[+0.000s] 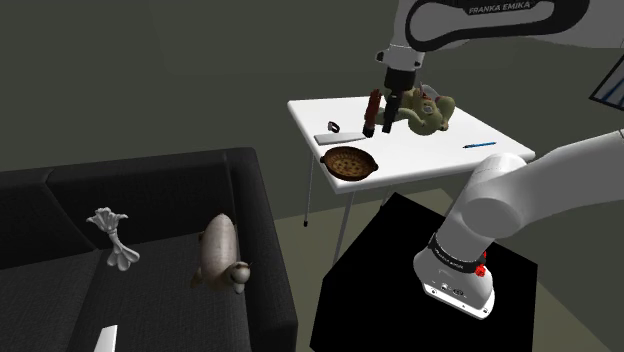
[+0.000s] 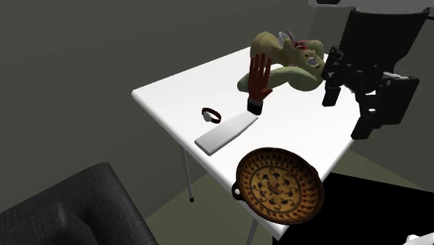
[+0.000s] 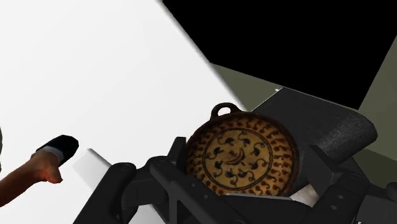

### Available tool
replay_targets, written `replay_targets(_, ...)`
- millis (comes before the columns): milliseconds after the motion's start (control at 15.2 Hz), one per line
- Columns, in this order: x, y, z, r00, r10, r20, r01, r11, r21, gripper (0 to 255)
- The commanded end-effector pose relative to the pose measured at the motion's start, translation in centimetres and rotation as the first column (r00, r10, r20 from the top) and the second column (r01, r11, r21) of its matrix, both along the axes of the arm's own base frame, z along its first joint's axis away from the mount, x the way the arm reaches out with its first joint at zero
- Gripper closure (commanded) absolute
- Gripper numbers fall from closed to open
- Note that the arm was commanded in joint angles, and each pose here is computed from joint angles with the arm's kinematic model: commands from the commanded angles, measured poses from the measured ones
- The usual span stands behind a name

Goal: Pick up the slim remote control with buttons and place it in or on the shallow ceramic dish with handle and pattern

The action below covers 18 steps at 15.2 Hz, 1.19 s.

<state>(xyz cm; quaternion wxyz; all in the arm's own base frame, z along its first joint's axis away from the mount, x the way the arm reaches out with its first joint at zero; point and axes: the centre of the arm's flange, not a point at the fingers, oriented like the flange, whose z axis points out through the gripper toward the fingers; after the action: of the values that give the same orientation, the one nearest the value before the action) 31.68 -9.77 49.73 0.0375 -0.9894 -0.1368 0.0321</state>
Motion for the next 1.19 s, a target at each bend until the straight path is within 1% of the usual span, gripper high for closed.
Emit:
replay_targets(0, 1.2, -1.6, -1.5, 0.998, 0.065, 0.023, -0.065, 0.998, 0.005, 0)
replay_targets(132, 2.5, -3.3, -2.8, 0.991, 0.124, 0.044, -0.124, 0.992, 0.009, 0)
replay_targets(264, 4.0, -4.8, -4.2, 0.981, 0.182, 0.065, -0.184, 0.983, 0.012, 0)
replay_targets(396, 5.6, -6.3, -5.5, 0.967, 0.240, 0.086, -0.242, 0.970, 0.014, 0)
replay_targets(528, 7.3, -7.7, -6.8, 0.949, 0.297, 0.108, -0.300, 0.954, 0.015, 0)
replay_targets(660, 9.1, -8.9, -8.0, 0.927, 0.352, 0.129, -0.356, 0.934, 0.014, 0)
replay_targets(792, 11.0, -10.1, -9.3, 0.902, 0.405, 0.150, -0.412, 0.911, 0.012, 0)
replay_targets(924, 12.9, -11.1, -10.5, 0.873, 0.457, 0.170, -0.466, 0.885, 0.009, 0)
replay_targets(1122, 16.1, -12.3, -12.2, 0.823, 0.532, 0.201, -0.543, 0.840, 0.002, 0)
